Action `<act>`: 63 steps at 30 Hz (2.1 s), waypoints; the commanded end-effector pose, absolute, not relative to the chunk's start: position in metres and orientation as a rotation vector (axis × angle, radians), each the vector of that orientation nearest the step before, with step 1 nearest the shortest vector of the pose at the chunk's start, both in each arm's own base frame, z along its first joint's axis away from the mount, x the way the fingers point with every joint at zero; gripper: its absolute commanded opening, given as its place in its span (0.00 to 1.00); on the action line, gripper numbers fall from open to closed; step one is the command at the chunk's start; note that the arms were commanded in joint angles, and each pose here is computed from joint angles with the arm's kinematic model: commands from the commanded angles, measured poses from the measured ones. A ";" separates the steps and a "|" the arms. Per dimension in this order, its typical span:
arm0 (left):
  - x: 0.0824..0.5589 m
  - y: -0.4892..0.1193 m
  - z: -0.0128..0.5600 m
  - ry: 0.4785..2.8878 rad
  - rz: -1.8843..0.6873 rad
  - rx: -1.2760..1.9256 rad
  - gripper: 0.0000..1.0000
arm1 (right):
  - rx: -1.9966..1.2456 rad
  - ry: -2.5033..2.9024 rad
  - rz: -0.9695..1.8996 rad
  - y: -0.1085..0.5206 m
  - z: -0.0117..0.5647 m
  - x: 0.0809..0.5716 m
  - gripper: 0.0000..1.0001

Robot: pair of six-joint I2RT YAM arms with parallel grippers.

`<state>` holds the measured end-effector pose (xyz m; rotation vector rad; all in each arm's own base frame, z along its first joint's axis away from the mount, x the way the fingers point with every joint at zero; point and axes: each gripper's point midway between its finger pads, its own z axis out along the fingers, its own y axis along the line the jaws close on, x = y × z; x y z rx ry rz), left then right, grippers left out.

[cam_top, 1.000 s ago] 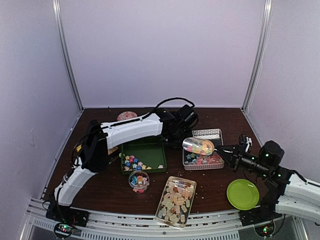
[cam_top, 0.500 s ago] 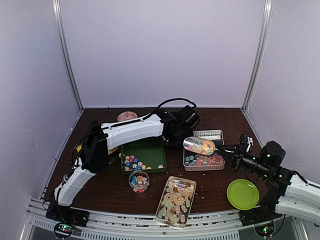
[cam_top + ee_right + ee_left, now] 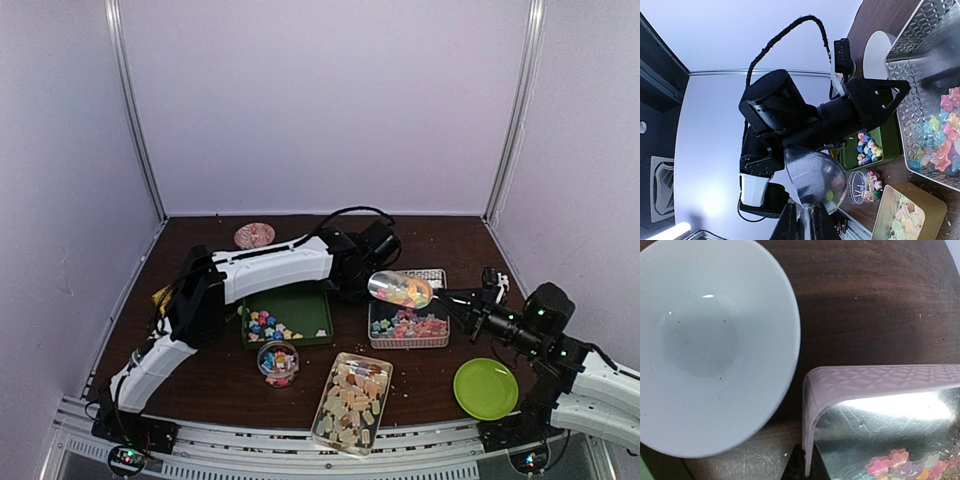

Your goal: Pack the candies

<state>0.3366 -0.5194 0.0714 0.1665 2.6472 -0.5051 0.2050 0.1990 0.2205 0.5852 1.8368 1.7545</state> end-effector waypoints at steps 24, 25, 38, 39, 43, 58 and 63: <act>0.350 -0.526 0.146 2.544 -0.758 0.112 0.73 | 0.532 1.822 1.750 0.200 0.227 0.204 0.00; 0.351 -0.522 0.153 2.538 -0.762 0.108 0.76 | 0.526 1.823 1.752 0.200 0.229 0.204 0.00; 0.360 -0.409 0.218 2.479 -0.583 -0.098 0.98 | 0.449 1.889 1.770 0.221 0.235 0.209 0.00; 0.362 -0.394 0.219 2.479 -0.556 -0.118 0.98 | 0.446 1.895 1.773 0.223 0.235 0.210 0.00; 0.370 -0.324 0.227 2.456 -0.397 -0.159 0.98 | 0.426 1.928 1.785 0.237 0.232 0.215 0.00; 0.354 -0.124 0.271 2.230 -0.100 -0.167 0.98 | 0.171 2.068 1.974 0.337 0.224 0.208 0.00; 0.348 -0.107 0.255 2.249 -0.070 -0.173 0.98 | 0.145 2.130 1.982 0.361 0.211 0.205 0.00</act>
